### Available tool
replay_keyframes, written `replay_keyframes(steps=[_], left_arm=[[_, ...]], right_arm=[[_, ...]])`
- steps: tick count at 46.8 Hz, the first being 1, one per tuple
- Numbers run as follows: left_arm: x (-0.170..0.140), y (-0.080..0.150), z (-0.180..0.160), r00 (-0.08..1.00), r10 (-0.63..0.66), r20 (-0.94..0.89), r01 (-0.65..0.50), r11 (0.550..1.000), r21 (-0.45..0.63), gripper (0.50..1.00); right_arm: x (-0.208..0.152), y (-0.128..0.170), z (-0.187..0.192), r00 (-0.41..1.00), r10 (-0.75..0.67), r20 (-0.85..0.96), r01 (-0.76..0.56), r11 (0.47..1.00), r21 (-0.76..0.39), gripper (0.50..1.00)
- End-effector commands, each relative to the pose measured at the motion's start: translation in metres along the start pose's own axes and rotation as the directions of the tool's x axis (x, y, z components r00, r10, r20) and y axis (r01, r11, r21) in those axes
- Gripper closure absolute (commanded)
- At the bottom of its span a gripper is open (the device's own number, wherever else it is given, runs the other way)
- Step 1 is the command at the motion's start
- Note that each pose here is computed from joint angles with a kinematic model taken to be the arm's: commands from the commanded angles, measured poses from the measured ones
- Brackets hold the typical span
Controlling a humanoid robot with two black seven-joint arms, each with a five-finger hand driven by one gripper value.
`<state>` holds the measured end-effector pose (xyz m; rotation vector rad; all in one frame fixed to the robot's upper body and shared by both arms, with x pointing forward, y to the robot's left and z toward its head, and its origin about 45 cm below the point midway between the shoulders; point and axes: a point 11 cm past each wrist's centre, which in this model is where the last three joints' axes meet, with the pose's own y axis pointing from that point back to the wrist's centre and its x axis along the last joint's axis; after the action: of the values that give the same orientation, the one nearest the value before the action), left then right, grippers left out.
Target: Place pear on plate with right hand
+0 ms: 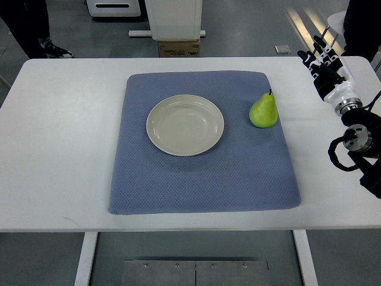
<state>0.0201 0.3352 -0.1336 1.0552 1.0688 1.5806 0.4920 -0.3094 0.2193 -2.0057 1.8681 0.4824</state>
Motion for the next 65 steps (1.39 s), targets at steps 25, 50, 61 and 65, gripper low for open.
replay_keyframes(steps=[25, 50, 61, 65], left_arm=[[0.0, 0.0, 0.0, 1.0, 0.0, 0.0, 0.0, 1.0, 0.0, 0.5], [0.0, 0.0, 0.0, 1.0, 0.0, 0.0, 0.0, 1.0, 0.0, 0.5], [0.0, 0.0, 0.0, 1.0, 0.0, 0.0, 0.0, 1.0, 0.0, 0.5], [0.0, 0.0, 0.0, 1.0, 0.0, 0.0, 0.0, 1.0, 0.0, 0.5]], right_arm=[[0.011, 0.003, 0.002, 0.999, 0.043, 0.01, -0.043, 0.999, -0.001, 0.5], [-0.03, 0.012, 0.025, 0.972, -0.178, -0.151, 0.167, 0.982, -0.085, 0.5], [-0.054, 0.018, 0.032, 0.916, -0.318, -0.246, 0.285, 0.945, -0.159, 0.5], [-0.058, 0.025, 0.027, 0.867, -0.389, -0.312, 0.34, 0.919, -0.2, 0.5]])
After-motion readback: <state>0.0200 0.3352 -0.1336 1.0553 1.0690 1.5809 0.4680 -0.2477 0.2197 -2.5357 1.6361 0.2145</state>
